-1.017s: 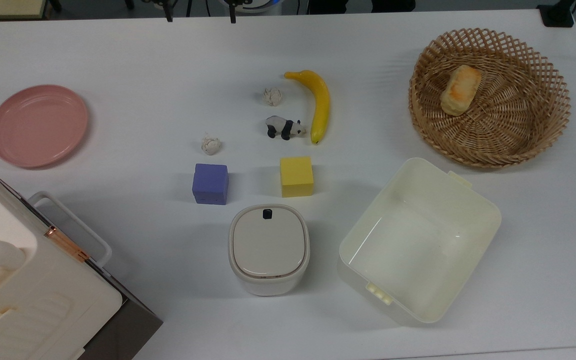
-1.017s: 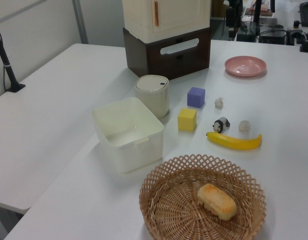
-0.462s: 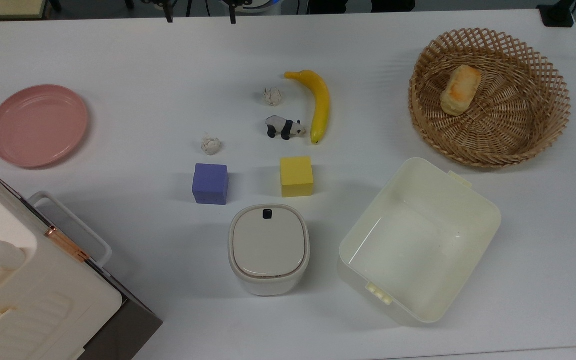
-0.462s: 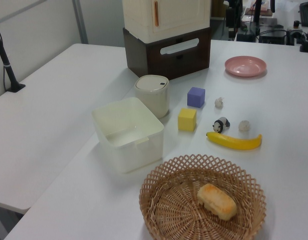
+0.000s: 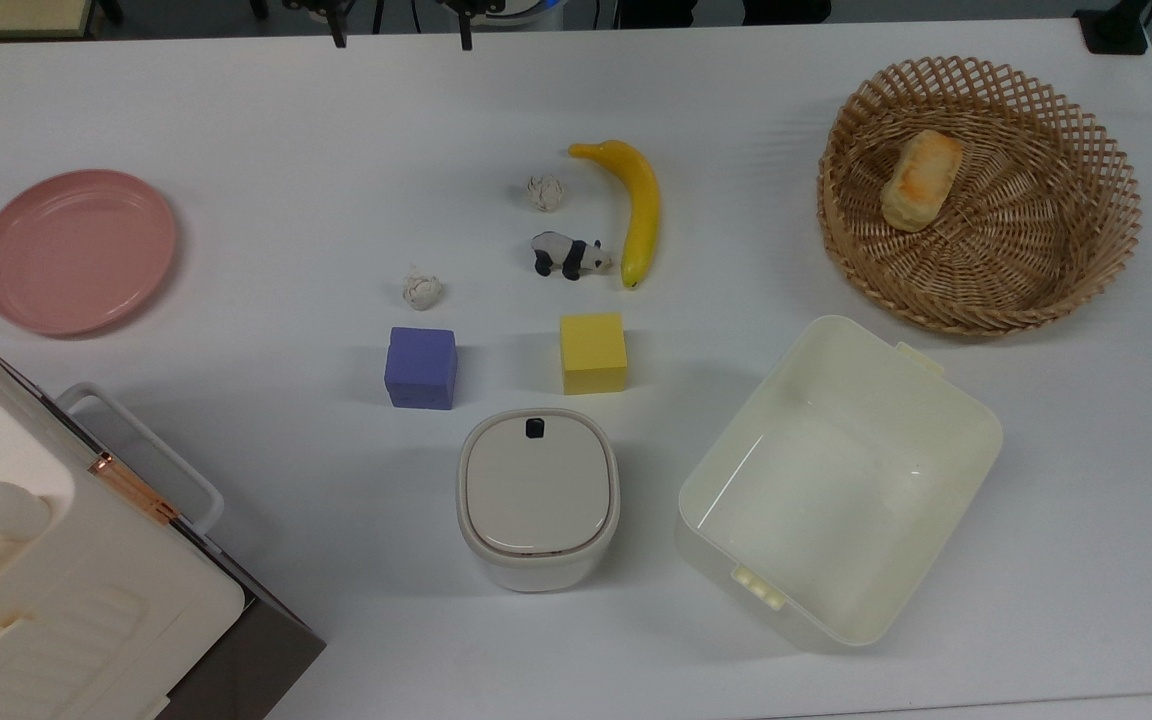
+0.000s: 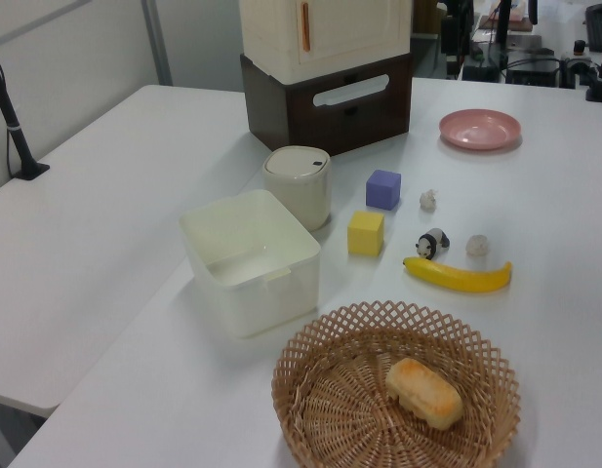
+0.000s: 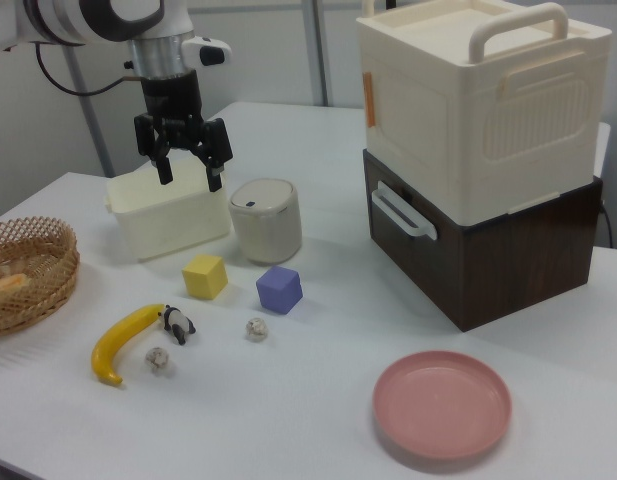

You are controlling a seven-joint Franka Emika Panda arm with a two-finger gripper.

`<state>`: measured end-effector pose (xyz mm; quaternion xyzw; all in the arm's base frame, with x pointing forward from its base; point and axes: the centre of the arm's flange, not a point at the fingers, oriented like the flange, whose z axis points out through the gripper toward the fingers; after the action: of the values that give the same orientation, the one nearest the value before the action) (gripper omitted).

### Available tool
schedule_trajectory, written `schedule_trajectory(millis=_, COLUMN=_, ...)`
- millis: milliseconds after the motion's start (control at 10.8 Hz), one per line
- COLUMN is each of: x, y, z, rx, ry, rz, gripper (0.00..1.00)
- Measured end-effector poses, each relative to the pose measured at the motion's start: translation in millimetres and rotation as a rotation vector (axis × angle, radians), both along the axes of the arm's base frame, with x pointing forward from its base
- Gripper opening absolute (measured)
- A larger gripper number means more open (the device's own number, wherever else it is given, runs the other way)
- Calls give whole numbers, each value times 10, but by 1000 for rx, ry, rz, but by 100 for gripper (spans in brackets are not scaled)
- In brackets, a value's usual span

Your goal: Open the drawer

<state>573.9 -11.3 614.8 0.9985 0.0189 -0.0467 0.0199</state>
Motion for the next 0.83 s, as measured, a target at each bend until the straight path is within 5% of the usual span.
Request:
schedule_trajectory(millis=277, x=6, y=-4, z=-5, rx=2, ry=0, rz=21, gripper=100)
schedule_trajectory(millis=832, x=133, y=-191, z=22, rx=-2, ry=-70, rz=307, gripper=100)
